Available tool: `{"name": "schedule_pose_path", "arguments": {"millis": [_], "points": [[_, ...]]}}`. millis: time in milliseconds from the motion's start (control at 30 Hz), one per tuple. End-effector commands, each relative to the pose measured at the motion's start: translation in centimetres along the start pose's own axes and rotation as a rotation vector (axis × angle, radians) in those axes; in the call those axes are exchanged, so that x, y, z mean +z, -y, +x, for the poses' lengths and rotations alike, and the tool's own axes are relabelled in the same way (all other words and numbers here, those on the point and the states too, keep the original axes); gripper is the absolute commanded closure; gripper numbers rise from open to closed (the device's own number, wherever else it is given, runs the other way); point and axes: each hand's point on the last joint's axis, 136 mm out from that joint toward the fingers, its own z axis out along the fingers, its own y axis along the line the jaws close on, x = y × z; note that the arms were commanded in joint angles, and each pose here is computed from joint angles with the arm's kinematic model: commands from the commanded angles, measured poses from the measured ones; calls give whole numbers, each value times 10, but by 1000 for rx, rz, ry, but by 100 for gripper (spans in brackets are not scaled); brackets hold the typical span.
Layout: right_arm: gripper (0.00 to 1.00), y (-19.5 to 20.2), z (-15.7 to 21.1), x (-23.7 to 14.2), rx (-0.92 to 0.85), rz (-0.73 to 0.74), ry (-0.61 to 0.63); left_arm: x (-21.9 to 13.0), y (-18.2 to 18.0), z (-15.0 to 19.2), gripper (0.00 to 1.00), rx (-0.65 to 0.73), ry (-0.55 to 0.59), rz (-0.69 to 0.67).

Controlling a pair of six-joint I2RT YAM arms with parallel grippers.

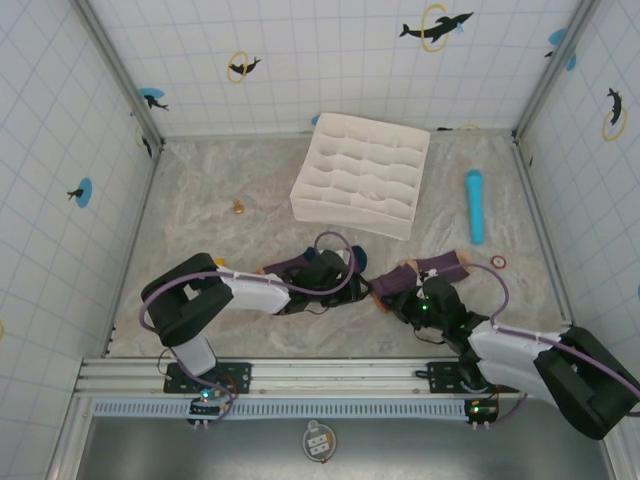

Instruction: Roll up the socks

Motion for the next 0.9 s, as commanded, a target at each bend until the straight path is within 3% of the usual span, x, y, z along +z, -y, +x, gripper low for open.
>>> {"name": "schedule_pose_path", "arguments": {"millis": [0, 467, 633, 733, 867], "points": [[100, 94, 32, -16, 66, 222, -66, 9, 5, 1, 41, 29, -8, 14], [100, 96, 34, -16, 64, 229, -76, 31, -3, 6, 54, 25, -45, 3], [100, 90, 33, -15, 48, 210, -77, 39, -6, 6, 65, -4, -49, -5], [94, 88, 34, -14, 25, 211, -95, 44, -7, 3, 72, -13, -50, -13], [81, 82, 34, -13, -11, 204, -107, 48, -5, 0, 94, -10, -72, -34]]}}
